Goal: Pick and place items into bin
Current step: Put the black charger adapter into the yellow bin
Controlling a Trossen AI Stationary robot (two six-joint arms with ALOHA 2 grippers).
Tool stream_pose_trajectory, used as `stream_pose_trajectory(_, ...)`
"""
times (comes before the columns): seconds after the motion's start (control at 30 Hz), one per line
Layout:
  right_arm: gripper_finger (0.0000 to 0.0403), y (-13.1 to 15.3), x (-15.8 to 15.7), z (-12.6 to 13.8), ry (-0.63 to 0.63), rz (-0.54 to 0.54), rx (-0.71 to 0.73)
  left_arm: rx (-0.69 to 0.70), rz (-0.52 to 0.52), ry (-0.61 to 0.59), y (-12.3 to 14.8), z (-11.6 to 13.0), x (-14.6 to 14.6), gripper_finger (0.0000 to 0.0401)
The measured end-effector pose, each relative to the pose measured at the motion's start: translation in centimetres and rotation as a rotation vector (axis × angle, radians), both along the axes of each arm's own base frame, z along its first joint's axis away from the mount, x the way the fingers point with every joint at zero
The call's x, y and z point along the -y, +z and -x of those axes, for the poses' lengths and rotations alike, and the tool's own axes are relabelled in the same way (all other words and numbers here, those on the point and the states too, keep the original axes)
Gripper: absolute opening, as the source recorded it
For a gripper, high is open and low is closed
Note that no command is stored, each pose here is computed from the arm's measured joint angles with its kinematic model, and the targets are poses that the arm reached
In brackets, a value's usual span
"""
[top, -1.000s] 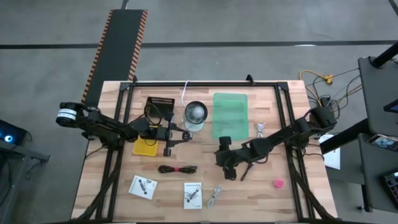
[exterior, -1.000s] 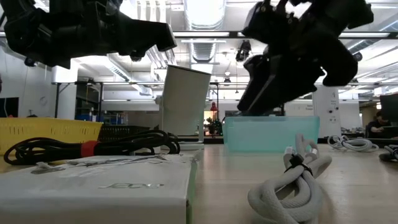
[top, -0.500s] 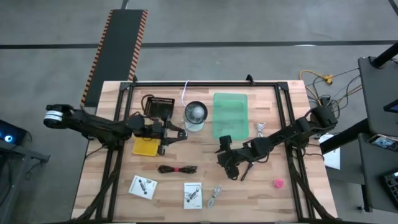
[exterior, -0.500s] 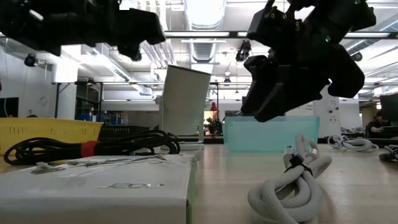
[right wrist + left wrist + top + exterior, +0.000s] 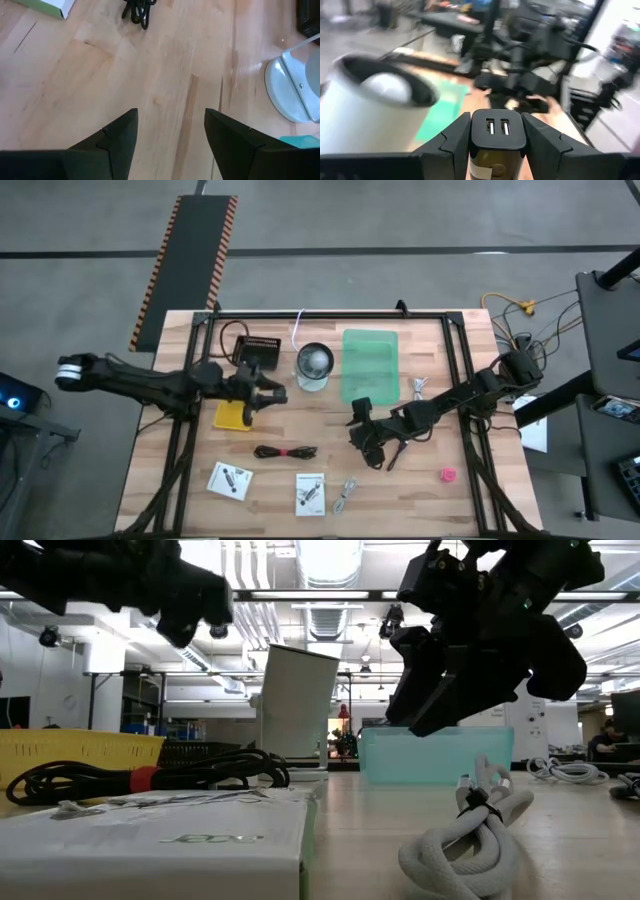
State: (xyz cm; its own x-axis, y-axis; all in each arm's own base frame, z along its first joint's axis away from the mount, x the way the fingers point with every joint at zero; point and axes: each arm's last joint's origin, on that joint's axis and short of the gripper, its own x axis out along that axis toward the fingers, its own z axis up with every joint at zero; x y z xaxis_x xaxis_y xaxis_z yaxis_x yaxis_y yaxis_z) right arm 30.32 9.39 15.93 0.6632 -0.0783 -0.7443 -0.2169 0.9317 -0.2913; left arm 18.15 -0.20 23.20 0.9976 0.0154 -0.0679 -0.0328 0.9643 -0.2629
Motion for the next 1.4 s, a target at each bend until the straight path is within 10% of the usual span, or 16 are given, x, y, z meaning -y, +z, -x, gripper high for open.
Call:
stream_pose_trajectory(0.4,0.0215,0.0,0.0,0.0,0.004,0.003,0.003,-0.276,0.296,0.214,-0.2,2.1,-0.5,0.0133)
stream_pose_trajectory(1.4,0.0215,0.0,0.0,0.0,0.004,0.002,0.004,-1.096,0.621,0.537,-2.1,2.6,-0.1,0.0133)
